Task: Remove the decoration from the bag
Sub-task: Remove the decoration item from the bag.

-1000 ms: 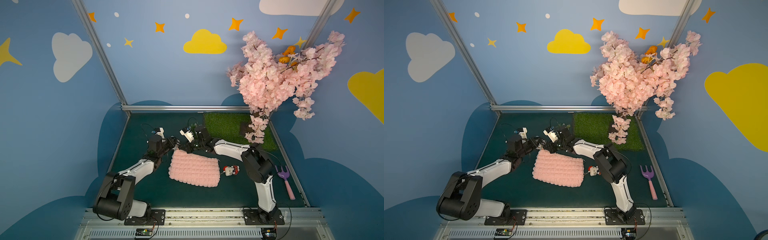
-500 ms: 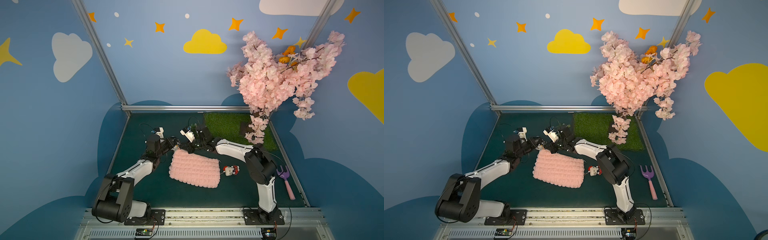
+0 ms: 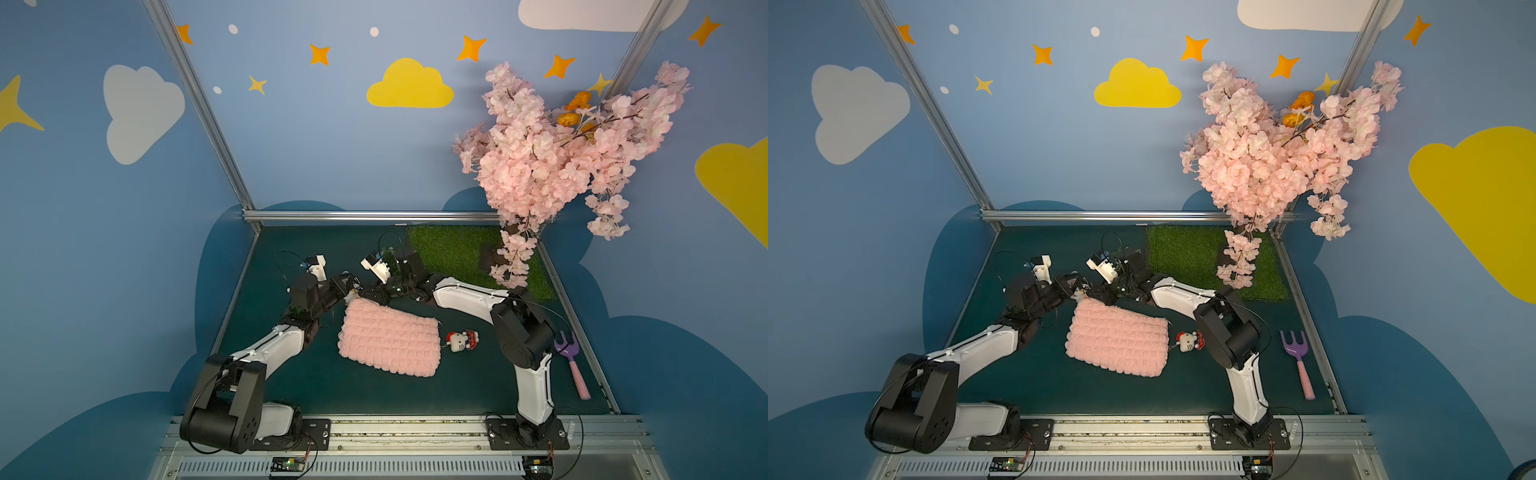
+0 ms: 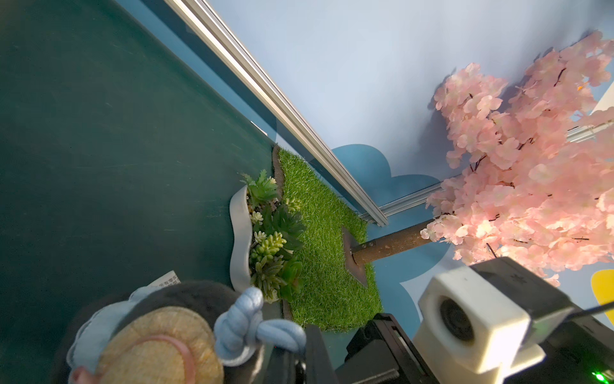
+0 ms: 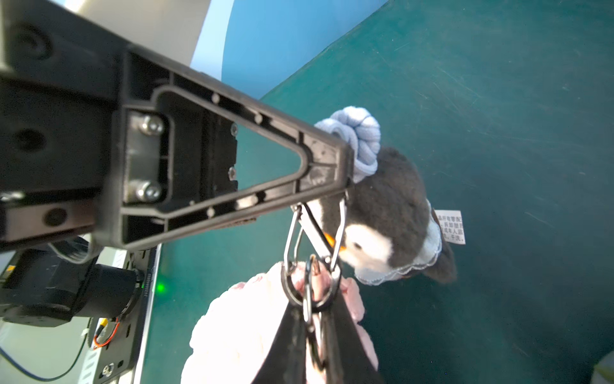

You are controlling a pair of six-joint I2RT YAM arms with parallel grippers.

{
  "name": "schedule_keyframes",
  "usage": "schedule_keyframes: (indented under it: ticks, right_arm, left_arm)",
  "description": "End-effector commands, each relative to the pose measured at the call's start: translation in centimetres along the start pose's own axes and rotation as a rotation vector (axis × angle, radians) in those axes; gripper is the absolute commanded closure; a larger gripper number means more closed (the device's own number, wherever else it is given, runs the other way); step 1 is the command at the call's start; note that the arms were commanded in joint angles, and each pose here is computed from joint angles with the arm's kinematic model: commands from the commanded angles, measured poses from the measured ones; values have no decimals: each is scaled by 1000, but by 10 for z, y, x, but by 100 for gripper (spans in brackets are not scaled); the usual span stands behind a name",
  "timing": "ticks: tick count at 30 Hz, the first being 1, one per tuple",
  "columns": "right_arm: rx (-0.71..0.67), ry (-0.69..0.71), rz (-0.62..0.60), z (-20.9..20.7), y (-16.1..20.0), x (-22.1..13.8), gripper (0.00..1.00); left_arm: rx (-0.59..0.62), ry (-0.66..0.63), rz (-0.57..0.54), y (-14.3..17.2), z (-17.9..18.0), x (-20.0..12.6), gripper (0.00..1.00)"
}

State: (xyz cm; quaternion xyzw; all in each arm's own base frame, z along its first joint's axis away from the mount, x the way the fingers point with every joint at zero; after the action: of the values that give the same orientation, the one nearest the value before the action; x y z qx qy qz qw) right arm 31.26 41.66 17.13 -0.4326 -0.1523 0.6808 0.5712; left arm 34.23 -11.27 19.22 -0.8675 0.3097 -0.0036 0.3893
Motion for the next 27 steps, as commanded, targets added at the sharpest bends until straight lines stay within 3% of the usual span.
schedule_keyframes:
  ticks: [1, 18, 24, 27]
  right_arm:
    - [-98, -44, -71, 24, -23, -16, 78]
    - [-112, -64, -141, 24, -32, -15, 76]
    - [-64, -131, -195, 26, -36, -20, 71]
    - [-47, -139, -194, 24, -34, -21, 75]
  left_arm:
    - [-3, 91, 3, -2, -16, 1, 98]
    - [-38, 90, 19, 4, -14, 6, 98]
    - [-44, 167, 5, 6, -15, 10, 97]
    - [-21, 203, 10, 6, -17, 12, 98]
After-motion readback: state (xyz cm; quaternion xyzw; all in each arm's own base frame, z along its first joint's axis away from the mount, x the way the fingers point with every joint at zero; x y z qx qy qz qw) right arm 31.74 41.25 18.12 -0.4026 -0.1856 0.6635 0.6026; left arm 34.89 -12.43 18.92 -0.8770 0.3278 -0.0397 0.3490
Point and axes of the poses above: each gripper's point midway between its finger pads, its own x axis out along the fingers, its own z axis along the line the jaws close on, y = z × x, the point moved 5 cm from there along -x, back along the fingers, and after that the axes turned 12 degrees about x, right-handed, at the moved point
